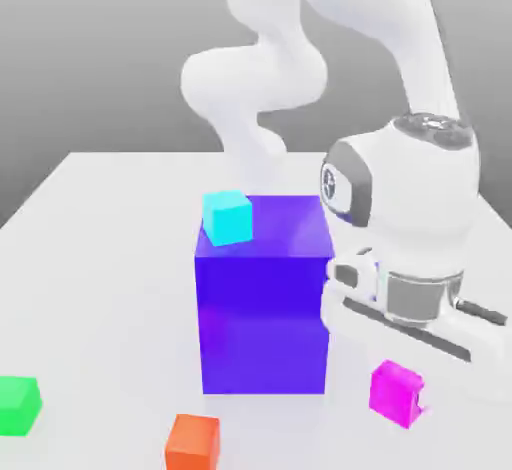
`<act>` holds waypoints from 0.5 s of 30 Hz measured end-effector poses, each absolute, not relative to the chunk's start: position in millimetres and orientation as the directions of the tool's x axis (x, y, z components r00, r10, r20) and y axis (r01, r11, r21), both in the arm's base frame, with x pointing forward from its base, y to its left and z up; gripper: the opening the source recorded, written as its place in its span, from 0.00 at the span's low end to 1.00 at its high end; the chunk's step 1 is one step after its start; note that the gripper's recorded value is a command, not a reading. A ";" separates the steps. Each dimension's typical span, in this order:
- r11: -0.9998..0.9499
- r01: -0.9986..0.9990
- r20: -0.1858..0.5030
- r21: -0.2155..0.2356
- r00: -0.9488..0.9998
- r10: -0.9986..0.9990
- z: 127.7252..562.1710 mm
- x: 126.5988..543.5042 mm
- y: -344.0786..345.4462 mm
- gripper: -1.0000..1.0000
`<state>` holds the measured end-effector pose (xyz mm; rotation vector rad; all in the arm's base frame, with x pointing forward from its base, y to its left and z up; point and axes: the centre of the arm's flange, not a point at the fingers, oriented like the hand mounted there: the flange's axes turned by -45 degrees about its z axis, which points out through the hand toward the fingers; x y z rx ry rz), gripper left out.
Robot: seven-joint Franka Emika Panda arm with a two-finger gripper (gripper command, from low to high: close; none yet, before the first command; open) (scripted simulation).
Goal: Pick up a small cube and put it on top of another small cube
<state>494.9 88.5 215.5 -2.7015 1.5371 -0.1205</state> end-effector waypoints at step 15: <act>0.697 -0.716 0.012 -0.029 -0.698 -0.716 227.6 456.3 -251.9 0.00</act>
